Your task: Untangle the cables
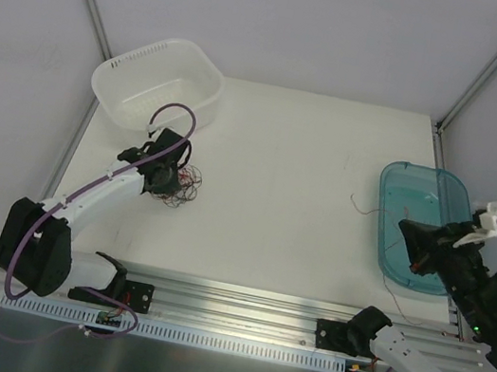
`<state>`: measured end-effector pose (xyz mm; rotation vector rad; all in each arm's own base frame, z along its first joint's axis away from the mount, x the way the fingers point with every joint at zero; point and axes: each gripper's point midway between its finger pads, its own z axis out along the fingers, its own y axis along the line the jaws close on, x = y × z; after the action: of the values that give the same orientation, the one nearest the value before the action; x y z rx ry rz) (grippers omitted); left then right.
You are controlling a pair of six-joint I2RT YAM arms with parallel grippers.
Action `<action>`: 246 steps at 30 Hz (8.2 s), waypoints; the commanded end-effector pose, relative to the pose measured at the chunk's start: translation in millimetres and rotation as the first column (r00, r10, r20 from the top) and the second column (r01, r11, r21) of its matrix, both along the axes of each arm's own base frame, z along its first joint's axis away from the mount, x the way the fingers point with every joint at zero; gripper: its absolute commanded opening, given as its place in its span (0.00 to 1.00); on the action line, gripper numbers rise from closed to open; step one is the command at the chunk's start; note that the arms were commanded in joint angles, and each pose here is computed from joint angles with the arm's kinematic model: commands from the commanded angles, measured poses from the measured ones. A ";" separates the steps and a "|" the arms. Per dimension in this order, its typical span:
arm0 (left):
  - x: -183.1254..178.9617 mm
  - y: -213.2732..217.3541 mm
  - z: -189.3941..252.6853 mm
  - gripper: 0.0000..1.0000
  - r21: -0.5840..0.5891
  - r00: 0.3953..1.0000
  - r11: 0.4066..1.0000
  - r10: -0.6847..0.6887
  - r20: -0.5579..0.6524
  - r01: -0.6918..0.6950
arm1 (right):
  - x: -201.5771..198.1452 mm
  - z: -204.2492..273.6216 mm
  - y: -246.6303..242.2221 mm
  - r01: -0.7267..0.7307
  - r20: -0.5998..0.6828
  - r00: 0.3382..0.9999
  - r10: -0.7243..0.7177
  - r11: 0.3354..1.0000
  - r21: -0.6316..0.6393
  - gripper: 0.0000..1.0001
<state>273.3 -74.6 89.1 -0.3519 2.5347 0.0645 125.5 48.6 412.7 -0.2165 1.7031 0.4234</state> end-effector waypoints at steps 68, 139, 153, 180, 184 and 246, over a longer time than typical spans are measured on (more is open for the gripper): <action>-46.6 -243.2 161.4 0.00 -0.226 0.490 0.482 -0.542 0.682 0.847 | 37.3 -74.1 124.7 -0.290 -0.220 0.926 0.308 0.951 0.110 0.50; -46.8 -67.8 13.9 0.93 -0.285 0.948 0.905 -0.289 0.133 0.316 | 30.8 -226.3 206.2 -0.390 -0.463 0.770 0.439 0.898 0.203 0.97; -63.4 -100.6 -9.9 0.03 -0.349 0.966 0.902 -0.254 0.046 0.253 | 51.4 -251.1 266.3 -0.331 -0.480 0.764 0.430 0.901 0.280 0.84; -97.3 -132.3 5.1 0.00 -0.499 0.956 0.820 -0.284 0.072 0.281 | 107.8 -324.0 327.0 -0.288 -0.580 0.756 0.304 0.950 0.123 0.42; -99.2 -131.6 3.0 0.00 -0.499 0.955 0.820 -0.288 0.065 0.281 | 112.6 -330.9 331.0 -0.293 -0.579 0.754 0.309 0.948 0.124 0.31; 12.8 68.9 -35.0 0.00 -0.029 0.943 0.943 0.329 -0.044 -0.330 | -16.7 93.6 -54.6 0.075 0.209 0.973 -0.098 0.991 0.114 0.01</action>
<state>275.9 -15.3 42.3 -0.8069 2.5234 0.1040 113.4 11.4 502.8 -0.1190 1.4858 0.4549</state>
